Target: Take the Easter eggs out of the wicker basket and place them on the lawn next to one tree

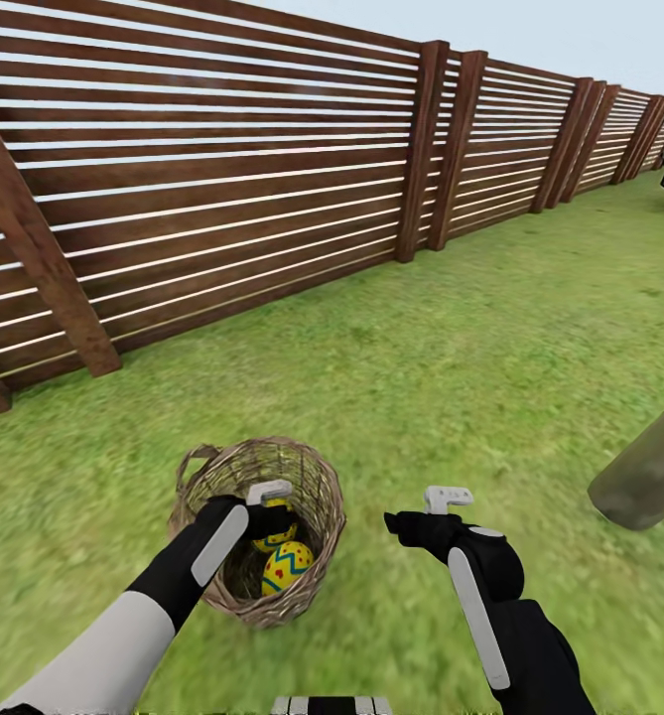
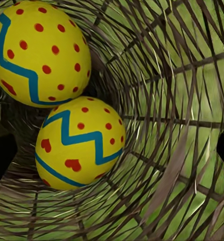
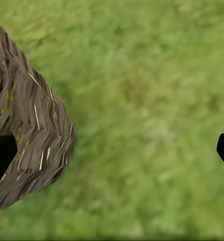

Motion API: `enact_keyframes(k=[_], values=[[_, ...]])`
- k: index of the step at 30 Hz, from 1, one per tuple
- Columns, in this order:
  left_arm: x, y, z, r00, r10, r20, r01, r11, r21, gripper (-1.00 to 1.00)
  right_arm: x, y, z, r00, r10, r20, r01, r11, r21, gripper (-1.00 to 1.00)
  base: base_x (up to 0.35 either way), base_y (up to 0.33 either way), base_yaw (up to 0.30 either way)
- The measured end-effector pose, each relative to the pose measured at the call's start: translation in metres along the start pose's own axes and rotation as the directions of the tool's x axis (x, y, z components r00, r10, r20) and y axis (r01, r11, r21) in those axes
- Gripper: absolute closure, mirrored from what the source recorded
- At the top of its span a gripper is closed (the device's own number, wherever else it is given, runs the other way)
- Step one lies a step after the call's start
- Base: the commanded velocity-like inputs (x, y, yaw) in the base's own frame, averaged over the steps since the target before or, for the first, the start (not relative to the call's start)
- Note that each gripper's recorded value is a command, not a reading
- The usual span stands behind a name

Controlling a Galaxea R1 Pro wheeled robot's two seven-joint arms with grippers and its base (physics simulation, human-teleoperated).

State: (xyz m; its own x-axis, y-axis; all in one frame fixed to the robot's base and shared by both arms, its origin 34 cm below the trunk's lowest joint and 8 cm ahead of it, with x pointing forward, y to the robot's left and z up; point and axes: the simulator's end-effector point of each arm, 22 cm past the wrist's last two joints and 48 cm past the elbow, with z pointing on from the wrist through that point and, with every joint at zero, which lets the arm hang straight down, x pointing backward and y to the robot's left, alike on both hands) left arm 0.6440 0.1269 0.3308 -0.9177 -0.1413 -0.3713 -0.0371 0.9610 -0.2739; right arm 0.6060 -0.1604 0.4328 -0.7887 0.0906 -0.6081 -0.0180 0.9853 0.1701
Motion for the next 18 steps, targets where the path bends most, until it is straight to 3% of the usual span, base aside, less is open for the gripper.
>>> enact_keyframes(k=[18], values=[[0.022,0.012,0.026,0.998,-0.016,-0.059,0.015,1.000,-0.014,-1.00,0.023,-0.005,0.021,0.998,0.009,-0.056,-0.008,1.000,0.006,-1.00,0.000,0.000,0.000]])
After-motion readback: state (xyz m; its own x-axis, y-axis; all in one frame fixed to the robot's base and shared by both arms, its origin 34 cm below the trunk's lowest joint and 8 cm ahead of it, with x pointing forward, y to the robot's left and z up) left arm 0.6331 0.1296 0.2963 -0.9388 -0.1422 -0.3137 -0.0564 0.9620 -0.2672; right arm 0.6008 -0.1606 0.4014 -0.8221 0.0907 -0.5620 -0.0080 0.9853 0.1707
